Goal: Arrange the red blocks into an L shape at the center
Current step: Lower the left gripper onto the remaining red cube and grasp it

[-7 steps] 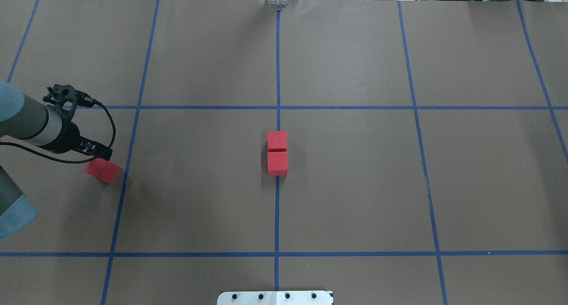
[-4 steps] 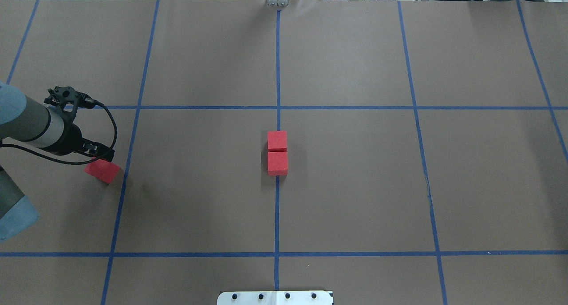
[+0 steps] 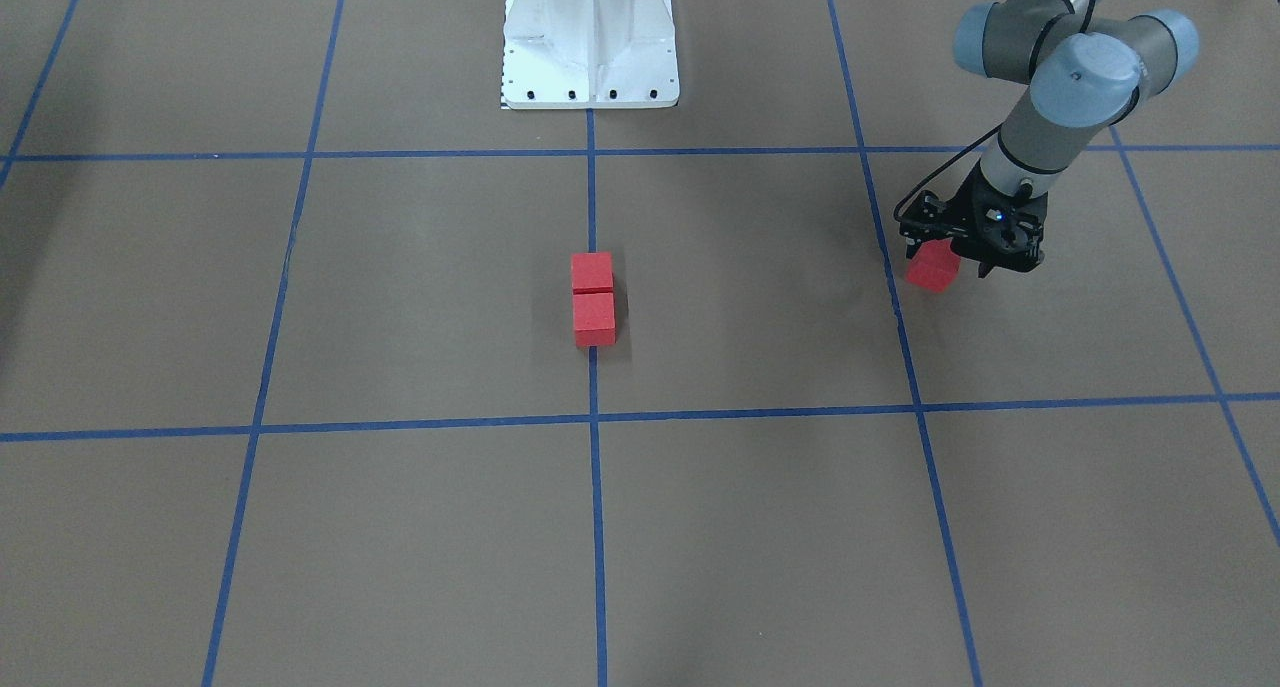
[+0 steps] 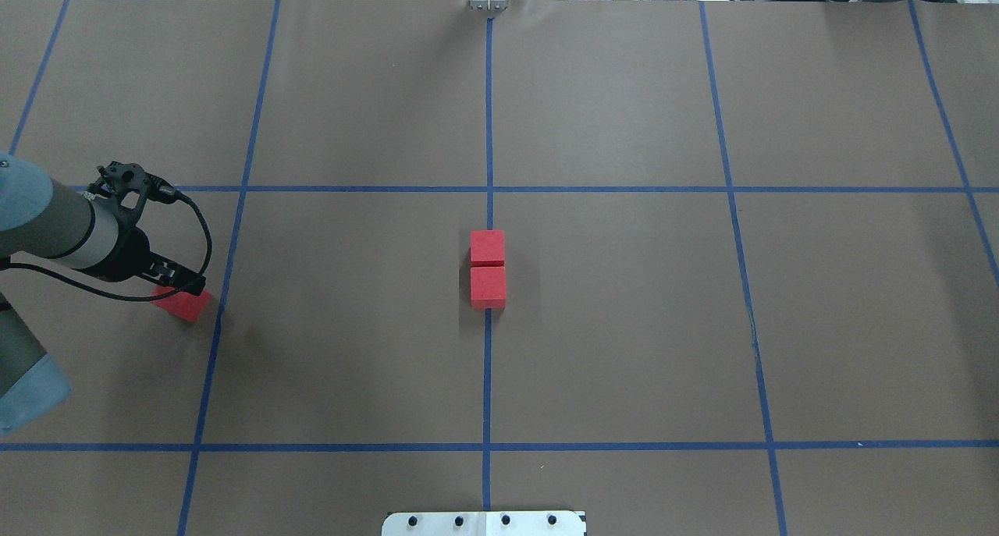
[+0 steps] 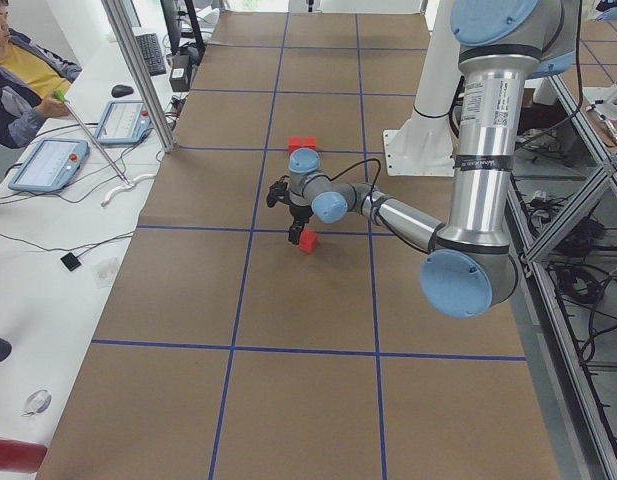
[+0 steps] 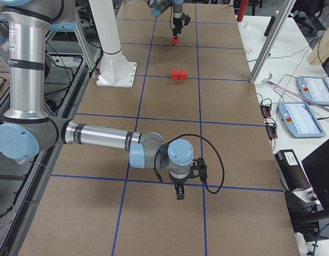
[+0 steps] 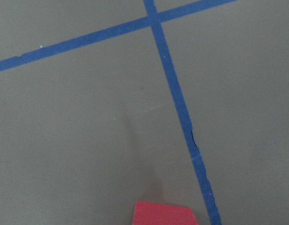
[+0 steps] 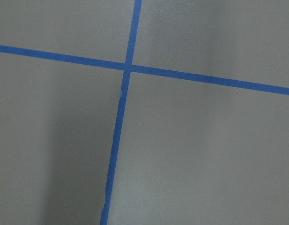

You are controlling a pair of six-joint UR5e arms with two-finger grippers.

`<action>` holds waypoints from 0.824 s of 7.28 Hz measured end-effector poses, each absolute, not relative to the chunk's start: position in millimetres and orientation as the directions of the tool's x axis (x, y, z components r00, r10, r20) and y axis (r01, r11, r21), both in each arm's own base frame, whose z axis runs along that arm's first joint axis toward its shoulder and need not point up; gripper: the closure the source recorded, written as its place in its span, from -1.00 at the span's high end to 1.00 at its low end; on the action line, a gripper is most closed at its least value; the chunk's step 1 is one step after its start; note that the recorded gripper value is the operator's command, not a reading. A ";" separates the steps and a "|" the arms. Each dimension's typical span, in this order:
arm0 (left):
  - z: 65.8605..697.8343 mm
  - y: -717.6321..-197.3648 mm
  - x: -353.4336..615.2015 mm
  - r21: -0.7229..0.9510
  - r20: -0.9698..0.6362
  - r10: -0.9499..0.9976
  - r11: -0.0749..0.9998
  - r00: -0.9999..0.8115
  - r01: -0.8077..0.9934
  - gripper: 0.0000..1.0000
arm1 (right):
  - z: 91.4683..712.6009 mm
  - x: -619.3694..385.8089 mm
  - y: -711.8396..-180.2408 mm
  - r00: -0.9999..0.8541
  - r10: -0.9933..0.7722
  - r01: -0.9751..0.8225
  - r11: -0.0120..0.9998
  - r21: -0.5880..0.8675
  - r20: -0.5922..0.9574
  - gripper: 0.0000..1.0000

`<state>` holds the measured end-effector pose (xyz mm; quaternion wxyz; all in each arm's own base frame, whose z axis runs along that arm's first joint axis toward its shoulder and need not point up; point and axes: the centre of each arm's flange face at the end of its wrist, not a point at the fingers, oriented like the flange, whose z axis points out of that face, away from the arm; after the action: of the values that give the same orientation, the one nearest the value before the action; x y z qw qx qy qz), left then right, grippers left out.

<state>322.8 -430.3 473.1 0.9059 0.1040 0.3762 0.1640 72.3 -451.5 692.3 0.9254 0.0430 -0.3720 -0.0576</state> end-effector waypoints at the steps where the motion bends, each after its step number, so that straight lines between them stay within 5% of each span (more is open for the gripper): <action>1: 475.1 -429.6 323.6 0.327 -0.637 0.402 0.914 0.658 -0.241 1.00 | 691.9 72.3 -452.0 0.717 -0.138 0.074 0.990 0.123 0.684 1.00; 6: 487.7 -423.8 324.9 0.312 -0.632 0.403 0.914 0.662 -0.259 1.00 | 690.9 72.3 -453.3 0.717 -0.137 0.071 0.990 0.123 0.684 1.00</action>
<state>324.9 -423.8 487.7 0.9064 0.0981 0.3682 0.1826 72.3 -453.3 690.9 0.9255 0.0437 -0.3720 -0.0562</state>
